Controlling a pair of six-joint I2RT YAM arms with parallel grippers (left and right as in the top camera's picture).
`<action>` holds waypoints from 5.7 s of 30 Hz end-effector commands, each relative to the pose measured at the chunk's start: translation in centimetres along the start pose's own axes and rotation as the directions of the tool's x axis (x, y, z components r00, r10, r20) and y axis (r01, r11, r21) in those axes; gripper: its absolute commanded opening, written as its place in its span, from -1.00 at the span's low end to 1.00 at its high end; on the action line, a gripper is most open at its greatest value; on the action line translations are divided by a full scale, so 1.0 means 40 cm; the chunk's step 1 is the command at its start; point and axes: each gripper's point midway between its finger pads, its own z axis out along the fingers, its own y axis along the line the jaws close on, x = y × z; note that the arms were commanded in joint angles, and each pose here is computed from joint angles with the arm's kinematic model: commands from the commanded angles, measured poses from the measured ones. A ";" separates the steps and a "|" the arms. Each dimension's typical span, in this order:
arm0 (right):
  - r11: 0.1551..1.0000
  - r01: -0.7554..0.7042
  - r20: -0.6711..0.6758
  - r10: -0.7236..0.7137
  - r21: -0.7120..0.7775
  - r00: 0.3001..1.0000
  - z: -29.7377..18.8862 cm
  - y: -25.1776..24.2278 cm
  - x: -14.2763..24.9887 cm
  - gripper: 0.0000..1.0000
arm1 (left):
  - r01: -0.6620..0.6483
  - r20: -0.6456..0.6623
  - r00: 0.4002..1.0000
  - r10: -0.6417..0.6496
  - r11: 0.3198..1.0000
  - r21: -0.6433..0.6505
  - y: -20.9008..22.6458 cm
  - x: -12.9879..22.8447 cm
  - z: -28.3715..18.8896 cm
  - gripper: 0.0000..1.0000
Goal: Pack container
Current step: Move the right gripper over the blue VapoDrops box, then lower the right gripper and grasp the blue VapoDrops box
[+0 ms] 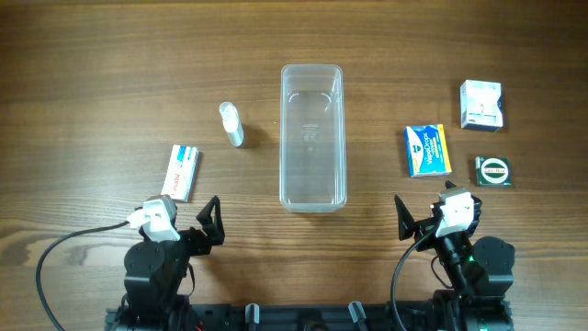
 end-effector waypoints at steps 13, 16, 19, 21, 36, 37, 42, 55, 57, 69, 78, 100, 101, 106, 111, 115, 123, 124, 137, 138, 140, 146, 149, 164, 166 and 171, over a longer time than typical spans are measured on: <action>0.999 0.022 0.016 -0.022 -0.025 1.000 -0.001 0.012 -0.006 0.99 | -0.016 0.006 1.000 0.016 1.000 -0.007 0.005 -0.002 0.002 1.00; 0.999 0.022 0.016 -0.021 -0.025 1.000 -0.001 0.012 -0.006 1.00 | -0.016 0.006 1.000 0.016 1.000 -0.007 0.005 -0.002 0.002 1.00; 0.999 0.022 0.016 -0.022 -0.025 1.000 -0.001 0.012 -0.006 0.99 | -0.016 0.006 1.000 0.016 1.000 -0.007 0.005 -0.002 0.002 1.00; 0.999 0.022 0.016 -0.022 -0.025 1.000 -0.001 0.012 -0.006 0.99 | -0.016 0.006 1.000 0.016 1.000 -0.007 0.005 -0.002 0.002 1.00; 0.999 0.022 0.016 -0.022 -0.025 1.000 -0.001 0.012 -0.006 1.00 | -0.016 0.006 1.000 0.016 1.000 -0.007 0.005 -0.002 0.002 1.00; 0.999 0.022 0.016 -0.022 -0.025 1.000 -0.001 0.012 -0.006 0.99 | -0.016 0.006 1.000 0.016 1.000 -0.007 0.005 -0.002 0.002 0.99; 0.999 0.022 0.016 -0.022 -0.025 1.000 -0.001 0.012 -0.006 1.00 | -0.016 0.006 1.000 0.016 1.000 -0.007 0.005 -0.002 0.002 1.00; 0.999 0.022 0.016 -0.022 -0.025 1.000 -0.001 0.012 -0.006 0.99 | -0.016 0.006 1.000 0.016 1.000 -0.007 0.005 -0.002 0.002 0.99; 0.999 0.022 0.016 -0.022 -0.025 1.000 -0.001 0.012 -0.006 0.99 | -0.016 0.006 1.000 0.016 1.000 -0.007 0.005 -0.002 0.002 0.99; 0.999 0.022 0.016 -0.021 -0.025 1.000 -0.001 0.012 -0.006 1.00 | -0.016 0.006 1.000 0.016 1.000 -0.007 0.005 -0.002 0.002 0.99; 0.827 -0.484 0.043 0.516 -0.284 0.856 -0.022 0.093 -0.107 1.00 | -0.016 0.006 1.000 0.016 1.000 -0.007 0.005 -0.002 0.002 1.00; 0.981 -0.166 -0.556 0.196 0.103 0.808 0.132 -0.124 -0.318 1.00 | -0.016 0.006 1.000 0.016 1.000 -0.007 0.005 -0.002 0.002 1.00; 0.979 -0.145 -0.600 0.201 0.140 0.774 0.155 -0.145 -0.281 1.00 | -0.016 0.006 1.000 0.016 1.000 -0.007 0.005 -0.001 0.002 1.00; 0.999 -0.052 -0.743 0.037 0.003 0.668 0.229 -0.142 -0.158 1.00 | -0.016 0.006 1.000 0.016 1.000 -0.007 0.005 -0.002 0.002 1.00; 0.995 -0.089 -0.823 0.010 -0.049 0.568 0.281 -0.129 -0.052 0.99 | -0.016 0.006 1.000 0.016 1.000 -0.007 0.005 -0.002 0.002 0.99; 0.996 -0.084 -0.854 0.011 -0.038 0.520 0.299 -0.139 -0.005 1.00 | -0.016 0.006 1.000 0.016 1.000 -0.007 0.005 -0.002 0.002 1.00; 0.996 -0.089 -0.849 0.045 -0.002 0.526 0.302 -0.202 0.010 0.99 | -0.016 0.006 1.000 0.016 1.000 -0.007 0.005 -0.001 0.002 0.99; 0.996 -0.083 -0.851 0.035 -0.010 0.524 0.303 -0.202 0.013 0.99 | -0.016 0.006 1.000 0.016 1.000 -0.007 0.005 -0.002 0.002 0.99; 0.996 -0.089 -0.901 0.021 -0.019 0.433 0.348 -0.214 0.132 1.00 | -0.016 0.006 1.000 0.016 1.000 -0.007 0.005 -0.002 0.002 1.00; 0.996 -0.089 -0.905 0.025 -0.015 0.425 0.351 -0.217 0.141 0.99 | -0.016 0.006 1.000 0.016 1.000 -0.007 0.005 -0.002 0.002 1.00; 0.996 -0.094 -0.908 0.036 -0.004 0.417 0.356 -0.223 0.154 0.99 | -0.016 0.006 1.000 0.016 1.000 -0.007 0.005 -0.002 0.002 1.00; 0.994 -0.113 -0.914 0.035 -0.012 0.404 0.364 -0.215 0.178 0.99 | -0.016 0.006 1.000 0.016 1.000 -0.007 0.005 -0.002 0.002 1.00; 0.995 -0.104 -0.929 0.036 -0.003 0.369 0.362 -0.221 0.209 1.00 | -0.016 0.006 1.000 0.016 1.000 -0.007 0.005 -0.002 0.002 0.99; 0.990 -0.124 -0.919 0.106 0.063 0.380 0.377 -0.225 0.209 0.99 | -0.016 0.006 1.000 0.016 1.000 -0.007 0.005 -0.002 0.002 0.99; 0.990 -0.124 -0.919 0.105 0.062 0.379 0.376 -0.225 0.210 1.00 | -0.016 0.006 1.000 0.016 1.000 -0.007 0.005 -0.001 0.002 1.00; 0.994 -0.083 -0.924 0.103 0.078 0.367 0.370 -0.243 0.214 0.99 | -0.016 0.006 1.000 0.016 1.000 -0.007 0.005 -0.001 0.002 0.99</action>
